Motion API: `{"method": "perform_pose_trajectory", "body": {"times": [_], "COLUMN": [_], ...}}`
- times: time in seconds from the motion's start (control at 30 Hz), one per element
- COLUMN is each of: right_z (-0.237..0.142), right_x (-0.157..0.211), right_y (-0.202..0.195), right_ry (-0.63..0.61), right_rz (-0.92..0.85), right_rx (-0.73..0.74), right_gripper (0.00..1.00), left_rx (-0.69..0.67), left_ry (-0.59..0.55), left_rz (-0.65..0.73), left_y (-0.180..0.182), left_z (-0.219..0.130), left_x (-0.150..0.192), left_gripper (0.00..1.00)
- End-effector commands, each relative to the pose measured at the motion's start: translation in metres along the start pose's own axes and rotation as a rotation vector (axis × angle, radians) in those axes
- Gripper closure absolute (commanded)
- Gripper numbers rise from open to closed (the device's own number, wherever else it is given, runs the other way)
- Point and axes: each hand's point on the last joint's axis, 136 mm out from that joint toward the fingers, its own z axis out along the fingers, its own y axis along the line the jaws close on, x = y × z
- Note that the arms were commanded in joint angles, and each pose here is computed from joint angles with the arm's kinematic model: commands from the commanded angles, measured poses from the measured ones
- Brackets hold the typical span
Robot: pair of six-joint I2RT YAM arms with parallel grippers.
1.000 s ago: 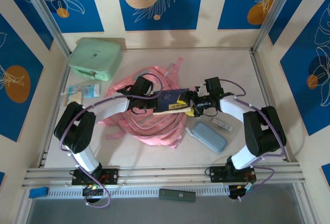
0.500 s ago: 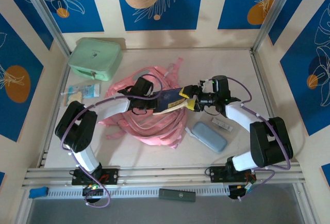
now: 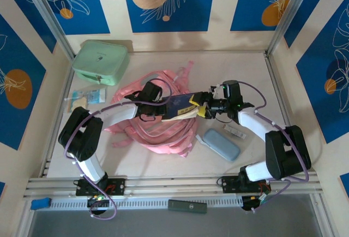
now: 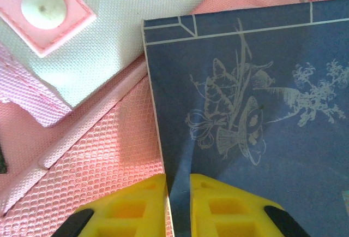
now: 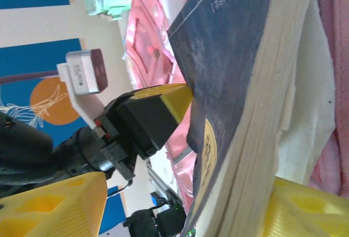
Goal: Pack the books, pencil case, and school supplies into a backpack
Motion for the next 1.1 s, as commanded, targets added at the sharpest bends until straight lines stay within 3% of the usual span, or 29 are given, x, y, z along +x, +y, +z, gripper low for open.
{"method": "perform_pose_trajectory", "body": {"times": [0.0,0.23,0.4,0.53,0.73,0.9,1.07], "right_z": [0.003,-0.008,-0.027,-0.013,0.006,0.009,0.005], "right_x": [-0.003,-0.004,-0.008,-0.011,-0.021,-0.023,-0.019], "right_y": [0.006,-0.010,-0.030,-0.032,-0.019,-0.013,-0.011], "right_ry": [0.002,-0.021,-0.081,0.021,0.079,0.086,0.079], "right_rz": [-0.054,-0.050,-0.030,0.026,0.008,-0.007,-0.043], "right_rx": [0.036,0.161,0.314,0.246,0.189,0.162,0.175], "right_gripper": [0.33,0.43,0.30,0.26,0.26,0.38,0.64], "left_rx": [-0.081,-0.080,-0.076,-0.047,-0.041,-0.048,-0.057], "left_ry": [0.099,0.093,0.095,0.090,0.095,0.097,0.091], "left_rz": [-0.008,-0.002,-0.002,0.000,0.000,-0.002,0.006], "left_y": [0.020,0.016,0.015,0.008,0.003,0.004,0.004], "left_z": [0.013,0.011,0.010,0.009,0.010,0.010,0.008], "left_x": [0.031,0.029,0.029,0.028,0.030,0.031,0.029], "left_gripper": [0.82,0.82,0.82,0.82,0.82,0.82,0.82]}}
